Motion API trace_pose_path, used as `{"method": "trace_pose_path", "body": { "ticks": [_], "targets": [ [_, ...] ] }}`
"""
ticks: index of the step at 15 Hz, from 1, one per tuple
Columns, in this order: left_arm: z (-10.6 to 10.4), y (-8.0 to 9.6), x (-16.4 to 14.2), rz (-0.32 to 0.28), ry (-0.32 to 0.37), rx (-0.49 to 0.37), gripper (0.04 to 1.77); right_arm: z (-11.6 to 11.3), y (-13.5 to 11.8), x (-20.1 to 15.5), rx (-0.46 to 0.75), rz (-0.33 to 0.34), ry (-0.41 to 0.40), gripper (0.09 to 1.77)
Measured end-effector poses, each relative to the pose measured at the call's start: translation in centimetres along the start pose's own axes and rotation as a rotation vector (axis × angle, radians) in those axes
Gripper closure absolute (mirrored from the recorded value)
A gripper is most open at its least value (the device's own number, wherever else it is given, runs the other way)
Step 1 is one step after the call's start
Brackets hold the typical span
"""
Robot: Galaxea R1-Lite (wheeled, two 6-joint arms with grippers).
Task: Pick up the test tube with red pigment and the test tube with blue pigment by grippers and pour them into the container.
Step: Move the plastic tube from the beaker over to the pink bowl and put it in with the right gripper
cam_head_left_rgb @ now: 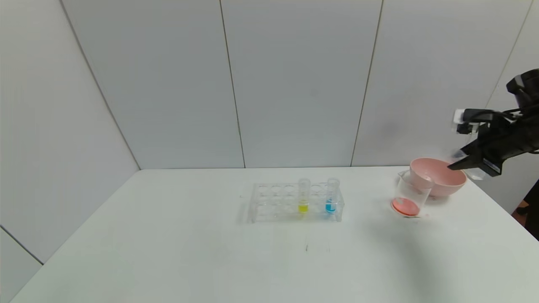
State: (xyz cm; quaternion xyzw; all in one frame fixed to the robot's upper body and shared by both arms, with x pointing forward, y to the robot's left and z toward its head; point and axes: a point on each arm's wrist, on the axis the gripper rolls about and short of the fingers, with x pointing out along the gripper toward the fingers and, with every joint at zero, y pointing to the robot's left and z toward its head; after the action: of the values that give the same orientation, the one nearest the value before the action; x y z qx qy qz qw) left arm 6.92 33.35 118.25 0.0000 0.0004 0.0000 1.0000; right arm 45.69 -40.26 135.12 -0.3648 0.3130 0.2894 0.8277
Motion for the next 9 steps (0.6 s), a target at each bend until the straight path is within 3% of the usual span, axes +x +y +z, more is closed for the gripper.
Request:
{"method": "trace_pose_path", "body": {
  "ticks": [6, 9],
  "targets": [
    [0.0, 0.0, 0.0, 0.0, 0.0, 0.0, 0.05, -3.0, 2.1, -3.8, 0.316, 0.052, -0.264, 1.34],
    [0.0, 0.0, 0.0, 0.0, 0.0, 0.0, 0.05, -4.7, 3.2, -4.3, 0.384, 0.034, -0.4, 1.34]
  ]
}}
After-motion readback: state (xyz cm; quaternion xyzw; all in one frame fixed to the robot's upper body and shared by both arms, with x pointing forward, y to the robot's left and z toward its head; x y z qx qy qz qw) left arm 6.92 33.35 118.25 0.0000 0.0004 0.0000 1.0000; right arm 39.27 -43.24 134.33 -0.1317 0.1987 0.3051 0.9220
